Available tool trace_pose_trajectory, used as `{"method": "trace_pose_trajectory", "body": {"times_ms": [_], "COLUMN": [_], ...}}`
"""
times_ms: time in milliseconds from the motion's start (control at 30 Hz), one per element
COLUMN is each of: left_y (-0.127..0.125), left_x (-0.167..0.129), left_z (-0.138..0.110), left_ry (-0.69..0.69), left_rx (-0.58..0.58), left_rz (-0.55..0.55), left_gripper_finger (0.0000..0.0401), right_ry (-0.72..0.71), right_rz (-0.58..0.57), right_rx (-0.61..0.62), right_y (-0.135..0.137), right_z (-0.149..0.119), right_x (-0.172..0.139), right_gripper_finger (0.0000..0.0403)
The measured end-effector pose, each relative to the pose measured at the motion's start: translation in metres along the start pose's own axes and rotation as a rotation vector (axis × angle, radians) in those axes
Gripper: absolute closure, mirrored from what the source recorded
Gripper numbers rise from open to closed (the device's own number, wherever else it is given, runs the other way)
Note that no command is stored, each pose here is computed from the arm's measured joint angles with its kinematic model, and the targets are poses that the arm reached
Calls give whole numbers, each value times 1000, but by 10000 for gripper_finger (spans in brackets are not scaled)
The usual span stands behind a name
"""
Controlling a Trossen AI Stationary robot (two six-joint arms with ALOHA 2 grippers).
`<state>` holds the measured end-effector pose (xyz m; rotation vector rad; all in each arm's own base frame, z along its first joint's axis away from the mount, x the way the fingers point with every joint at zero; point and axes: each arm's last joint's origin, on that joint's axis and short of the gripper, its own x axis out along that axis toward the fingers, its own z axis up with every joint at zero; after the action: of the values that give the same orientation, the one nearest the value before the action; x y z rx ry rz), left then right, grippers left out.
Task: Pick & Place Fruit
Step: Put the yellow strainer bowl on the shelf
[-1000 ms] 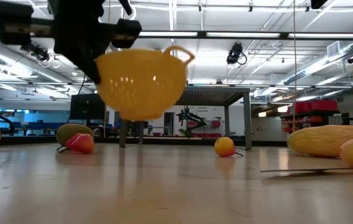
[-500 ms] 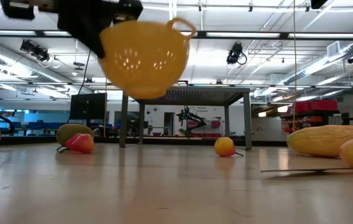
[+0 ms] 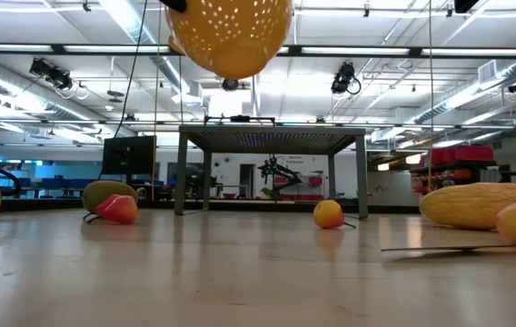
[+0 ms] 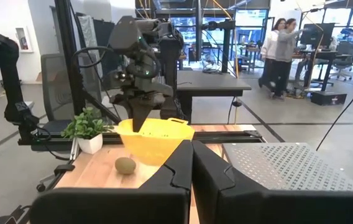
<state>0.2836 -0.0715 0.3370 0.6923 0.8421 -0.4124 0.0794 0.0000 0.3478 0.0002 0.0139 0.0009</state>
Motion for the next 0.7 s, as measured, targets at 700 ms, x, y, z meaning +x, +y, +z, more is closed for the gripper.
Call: {"method": "trace_pose_trajectory", "body": {"times_ms": [700], "left_y": [32], "left_x": [-8], "left_z": [-22], "left_ry": [116], "left_rx": [-138], "left_rz": [84], "left_gripper_finger": [389], "right_ry": [0], "right_rz": [0], "right_rx": [0], "right_y": [0], "right_z": [0], "right_x": [0], "right_gripper_finger": [395]}}
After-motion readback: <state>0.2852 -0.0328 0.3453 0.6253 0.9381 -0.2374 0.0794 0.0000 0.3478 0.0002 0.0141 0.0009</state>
